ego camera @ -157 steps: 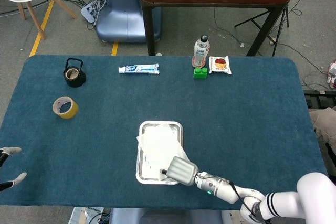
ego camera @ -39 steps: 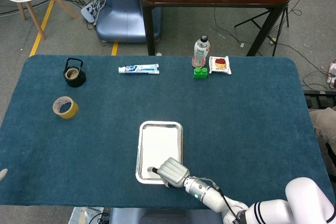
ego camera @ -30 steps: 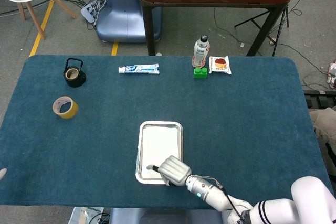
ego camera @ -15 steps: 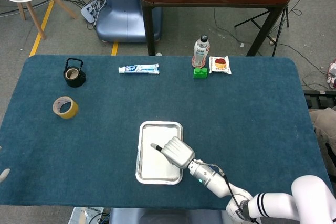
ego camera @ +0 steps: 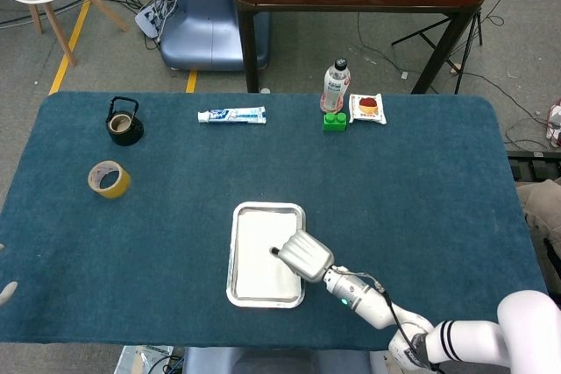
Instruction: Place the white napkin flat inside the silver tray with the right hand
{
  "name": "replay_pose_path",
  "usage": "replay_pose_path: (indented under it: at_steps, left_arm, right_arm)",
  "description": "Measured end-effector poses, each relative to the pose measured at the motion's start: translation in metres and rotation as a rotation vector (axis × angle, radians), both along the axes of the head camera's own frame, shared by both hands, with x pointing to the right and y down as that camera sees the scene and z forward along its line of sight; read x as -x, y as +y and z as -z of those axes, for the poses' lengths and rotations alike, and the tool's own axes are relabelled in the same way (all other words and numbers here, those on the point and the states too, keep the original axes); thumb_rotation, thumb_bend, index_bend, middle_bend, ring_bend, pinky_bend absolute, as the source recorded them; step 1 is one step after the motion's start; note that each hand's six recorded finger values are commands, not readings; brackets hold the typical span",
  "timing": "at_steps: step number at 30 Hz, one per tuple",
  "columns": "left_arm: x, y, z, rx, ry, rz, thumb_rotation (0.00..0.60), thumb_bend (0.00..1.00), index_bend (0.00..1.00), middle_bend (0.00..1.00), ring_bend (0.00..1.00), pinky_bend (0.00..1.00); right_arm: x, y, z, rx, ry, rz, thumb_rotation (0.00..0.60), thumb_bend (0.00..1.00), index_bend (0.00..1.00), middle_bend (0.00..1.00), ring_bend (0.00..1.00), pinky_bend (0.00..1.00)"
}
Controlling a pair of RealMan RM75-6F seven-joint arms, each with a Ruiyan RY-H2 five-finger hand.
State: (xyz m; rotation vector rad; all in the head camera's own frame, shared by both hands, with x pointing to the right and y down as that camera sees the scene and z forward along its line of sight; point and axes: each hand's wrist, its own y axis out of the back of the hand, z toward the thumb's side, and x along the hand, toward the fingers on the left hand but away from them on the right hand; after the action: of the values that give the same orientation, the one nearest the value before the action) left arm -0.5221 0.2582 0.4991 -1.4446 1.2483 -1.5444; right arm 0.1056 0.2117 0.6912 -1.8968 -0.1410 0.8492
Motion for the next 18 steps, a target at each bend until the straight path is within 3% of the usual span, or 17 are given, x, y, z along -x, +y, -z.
replay_pose_path:
  at_steps: [7, 18]
  left_arm:
    - [0.0, 0.0, 0.0, -0.001, -0.001, 0.001, 0.6, 0.17, 0.34, 0.36, 0.3, 0.49]
    - [-0.001, 0.0, -0.001, 0.002, -0.002, 0.0, 0.6, 0.17, 0.34, 0.36, 0.3, 0.49]
  right_arm:
    - [-0.016, 0.016, 0.004, 0.043, 0.028, 0.071, 0.6, 1.0, 0.44, 1.0, 0.98, 1.0]
    - [-0.032, 0.036, 0.007, 0.066, 0.066, 0.144, 0.6, 1.0, 0.34, 1.0, 0.98, 1.0]
